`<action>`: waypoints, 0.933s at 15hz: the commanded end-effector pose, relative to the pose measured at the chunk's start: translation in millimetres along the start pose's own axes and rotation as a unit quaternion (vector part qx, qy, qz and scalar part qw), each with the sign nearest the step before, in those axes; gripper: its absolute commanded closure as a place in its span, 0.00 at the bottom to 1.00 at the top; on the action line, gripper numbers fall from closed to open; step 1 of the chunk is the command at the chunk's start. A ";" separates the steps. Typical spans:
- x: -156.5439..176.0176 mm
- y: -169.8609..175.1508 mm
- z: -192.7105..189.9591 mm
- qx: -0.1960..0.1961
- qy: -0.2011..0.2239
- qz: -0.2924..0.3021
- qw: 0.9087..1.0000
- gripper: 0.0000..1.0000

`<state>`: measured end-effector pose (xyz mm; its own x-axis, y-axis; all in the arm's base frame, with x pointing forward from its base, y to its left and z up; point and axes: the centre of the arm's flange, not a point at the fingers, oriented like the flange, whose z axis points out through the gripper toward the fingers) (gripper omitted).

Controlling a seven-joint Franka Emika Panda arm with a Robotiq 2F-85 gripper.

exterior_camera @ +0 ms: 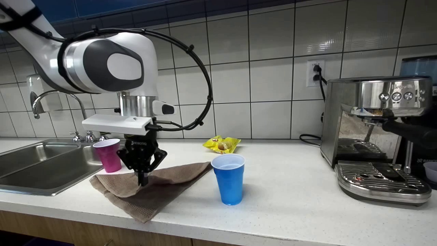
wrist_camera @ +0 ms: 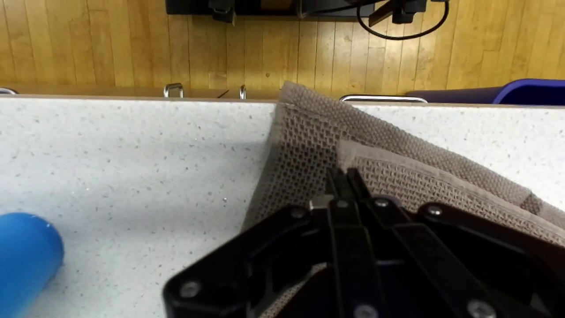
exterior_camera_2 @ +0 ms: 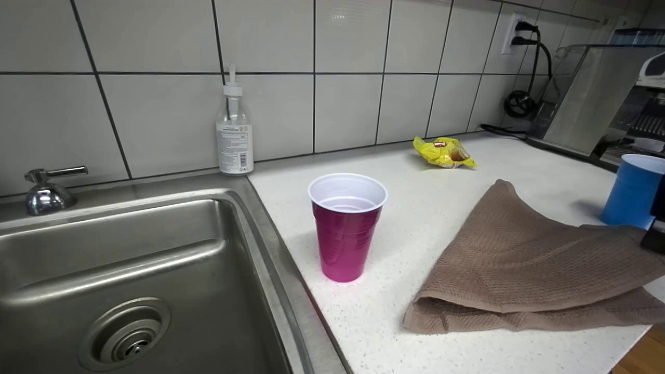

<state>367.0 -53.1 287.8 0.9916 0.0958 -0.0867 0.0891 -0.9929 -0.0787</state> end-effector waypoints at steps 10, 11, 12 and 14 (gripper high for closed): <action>-2.9 -3.9 25.0 -0.033 -0.042 0.001 0.999 0.99; -3.6 -3.3 26.5 -0.035 -0.045 0.001 0.998 0.99; -4.3 -2.5 28.0 -0.036 -0.047 0.002 0.998 0.99; -5.0 -0.9 32.4 -0.040 -0.053 0.004 0.998 0.99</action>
<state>362.2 -49.2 260.6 0.9790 0.1080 -0.1730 0.1045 -0.9941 -0.0296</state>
